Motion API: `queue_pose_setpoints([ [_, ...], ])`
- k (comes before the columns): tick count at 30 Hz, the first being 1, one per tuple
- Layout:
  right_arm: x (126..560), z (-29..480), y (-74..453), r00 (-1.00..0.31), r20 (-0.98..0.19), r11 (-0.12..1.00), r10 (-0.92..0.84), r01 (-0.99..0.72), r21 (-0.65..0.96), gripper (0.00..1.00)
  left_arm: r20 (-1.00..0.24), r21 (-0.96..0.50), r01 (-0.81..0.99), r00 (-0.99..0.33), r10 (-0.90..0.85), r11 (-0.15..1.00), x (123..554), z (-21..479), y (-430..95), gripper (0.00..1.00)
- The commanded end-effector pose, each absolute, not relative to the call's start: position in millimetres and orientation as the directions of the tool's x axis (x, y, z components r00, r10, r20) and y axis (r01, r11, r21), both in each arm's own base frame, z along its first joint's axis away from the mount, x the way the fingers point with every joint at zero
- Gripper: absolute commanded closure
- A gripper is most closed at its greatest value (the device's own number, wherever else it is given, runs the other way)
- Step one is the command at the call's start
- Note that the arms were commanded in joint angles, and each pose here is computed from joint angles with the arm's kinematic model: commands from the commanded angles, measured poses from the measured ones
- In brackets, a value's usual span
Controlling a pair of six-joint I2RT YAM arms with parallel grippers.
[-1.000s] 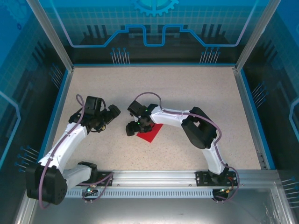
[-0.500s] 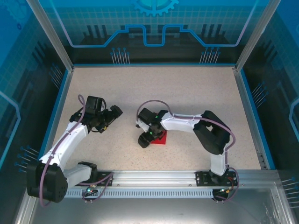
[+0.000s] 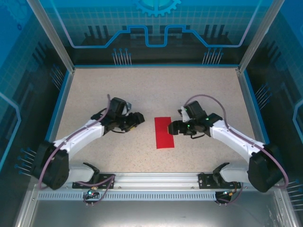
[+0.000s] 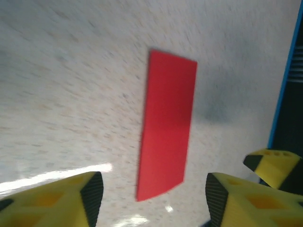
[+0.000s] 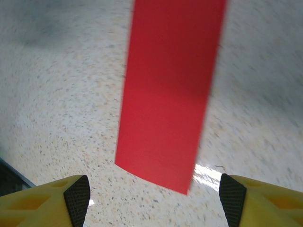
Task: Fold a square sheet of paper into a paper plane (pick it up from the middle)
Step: Rotate the paper at the center of the table, then third fold the triangle at the center of the table.
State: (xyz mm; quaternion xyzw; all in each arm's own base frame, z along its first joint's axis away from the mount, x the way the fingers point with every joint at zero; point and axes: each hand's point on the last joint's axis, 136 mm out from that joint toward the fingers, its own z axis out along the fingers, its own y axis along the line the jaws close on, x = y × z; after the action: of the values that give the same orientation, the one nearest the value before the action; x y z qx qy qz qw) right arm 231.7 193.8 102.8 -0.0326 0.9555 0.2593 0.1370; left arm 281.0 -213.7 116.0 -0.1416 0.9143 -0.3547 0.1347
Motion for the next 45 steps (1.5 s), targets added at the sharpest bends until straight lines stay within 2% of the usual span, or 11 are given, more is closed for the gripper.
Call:
queue_pose_setpoints([
  [1,216,96,185,-0.979,-0.135,0.824,0.152,0.050,0.564,0.24,-0.172,-0.770,-0.031,-0.952,-0.253,0.637,291,137,-268,0.51],
  [5,211,84,178,-0.980,-0.077,0.826,0.185,0.112,0.552,0.26,-0.139,-0.762,-0.009,-0.974,-0.178,0.648,293,120,-306,0.67],
  [12,210,72,183,-0.977,-0.031,0.806,0.211,0.156,0.571,0.26,-0.054,-0.700,-0.073,-0.986,-0.155,0.710,301,77,-323,0.78],
  [27,198,52,196,-0.983,0.023,0.814,0.184,0.165,0.556,0.26,0.017,-0.595,-0.136,-0.987,-0.157,0.792,301,20,-316,0.84],
  [35,192,43,204,-0.982,0.031,0.816,0.188,0.174,0.550,0.37,0.038,-0.526,-0.174,-0.983,-0.181,0.833,294,1,-301,0.85],
  [45,186,28,213,-0.989,0.058,0.842,0.135,0.146,0.520,0.40,0.049,-0.501,-0.190,-0.980,-0.191,0.844,289,-8,-294,0.86],
])
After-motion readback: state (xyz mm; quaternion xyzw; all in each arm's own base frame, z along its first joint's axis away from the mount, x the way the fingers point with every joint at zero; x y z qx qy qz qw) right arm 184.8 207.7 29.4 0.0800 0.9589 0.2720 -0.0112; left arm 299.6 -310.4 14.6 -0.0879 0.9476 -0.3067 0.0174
